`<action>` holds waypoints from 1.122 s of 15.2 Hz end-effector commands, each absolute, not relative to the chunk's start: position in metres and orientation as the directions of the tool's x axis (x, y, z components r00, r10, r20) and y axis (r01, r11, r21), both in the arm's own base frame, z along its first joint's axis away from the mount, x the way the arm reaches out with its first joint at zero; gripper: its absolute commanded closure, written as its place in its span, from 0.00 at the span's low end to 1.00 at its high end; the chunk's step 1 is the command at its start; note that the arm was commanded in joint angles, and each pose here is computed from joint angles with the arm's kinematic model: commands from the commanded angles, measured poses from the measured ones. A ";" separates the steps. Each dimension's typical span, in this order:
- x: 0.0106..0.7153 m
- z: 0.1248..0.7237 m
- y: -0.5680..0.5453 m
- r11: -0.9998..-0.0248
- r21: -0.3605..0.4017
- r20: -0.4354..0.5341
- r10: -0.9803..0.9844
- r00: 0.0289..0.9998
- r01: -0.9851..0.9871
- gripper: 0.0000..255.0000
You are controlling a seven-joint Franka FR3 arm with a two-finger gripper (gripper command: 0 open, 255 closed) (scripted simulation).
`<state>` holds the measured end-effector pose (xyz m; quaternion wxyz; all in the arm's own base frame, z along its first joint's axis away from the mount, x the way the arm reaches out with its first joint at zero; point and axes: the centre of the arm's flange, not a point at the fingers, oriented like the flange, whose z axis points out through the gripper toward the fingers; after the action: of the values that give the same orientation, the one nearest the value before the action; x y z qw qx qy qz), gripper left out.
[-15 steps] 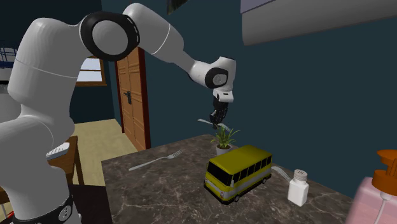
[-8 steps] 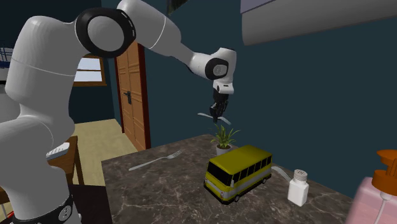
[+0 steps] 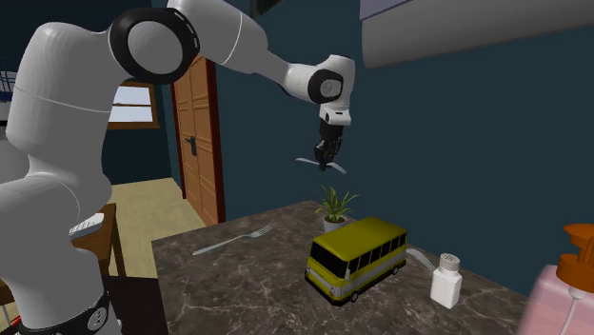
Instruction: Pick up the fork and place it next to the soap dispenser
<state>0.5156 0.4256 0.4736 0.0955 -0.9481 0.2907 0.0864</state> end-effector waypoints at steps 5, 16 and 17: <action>0.515 0.505 0.425 -0.813 -0.130 -0.219 -0.535 0.816 -0.568 1.00; 0.515 0.563 0.425 -0.813 -0.130 -0.219 -0.535 0.816 -0.568 1.00; 0.515 0.569 0.425 -0.813 -0.130 -0.219 -0.535 0.816 -0.568 1.00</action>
<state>0.5147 0.4246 0.5642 0.0955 -0.9481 0.2907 0.0864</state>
